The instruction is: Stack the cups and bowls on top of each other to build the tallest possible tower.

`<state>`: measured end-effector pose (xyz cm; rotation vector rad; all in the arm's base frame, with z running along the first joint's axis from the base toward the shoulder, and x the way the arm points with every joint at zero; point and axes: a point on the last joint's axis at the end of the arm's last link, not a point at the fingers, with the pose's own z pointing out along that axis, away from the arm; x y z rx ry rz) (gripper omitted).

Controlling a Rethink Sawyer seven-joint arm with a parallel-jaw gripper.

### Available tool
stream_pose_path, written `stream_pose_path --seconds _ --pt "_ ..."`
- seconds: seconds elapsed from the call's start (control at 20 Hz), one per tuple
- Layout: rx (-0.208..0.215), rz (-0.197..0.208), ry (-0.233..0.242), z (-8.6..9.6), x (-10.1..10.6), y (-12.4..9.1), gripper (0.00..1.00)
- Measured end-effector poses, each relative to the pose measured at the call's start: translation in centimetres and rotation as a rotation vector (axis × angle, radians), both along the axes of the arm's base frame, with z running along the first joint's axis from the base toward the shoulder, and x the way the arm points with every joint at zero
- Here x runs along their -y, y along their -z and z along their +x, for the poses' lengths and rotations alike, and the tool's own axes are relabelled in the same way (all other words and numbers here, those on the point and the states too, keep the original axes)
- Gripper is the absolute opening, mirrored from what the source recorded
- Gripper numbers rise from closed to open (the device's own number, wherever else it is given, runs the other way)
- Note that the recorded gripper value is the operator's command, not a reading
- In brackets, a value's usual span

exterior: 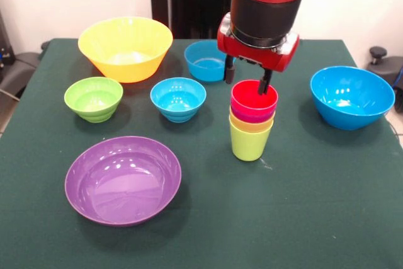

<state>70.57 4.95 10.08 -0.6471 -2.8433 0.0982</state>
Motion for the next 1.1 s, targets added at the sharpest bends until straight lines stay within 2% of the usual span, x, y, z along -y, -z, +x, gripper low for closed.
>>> stream_pose_path --seconds 0.8,1.1 --pt "0.070 -0.007 0.038 1.3 3.2 -4.6 1.00" --pt "0.069 -0.009 0.034 1.3 3.2 -4.5 1.00"
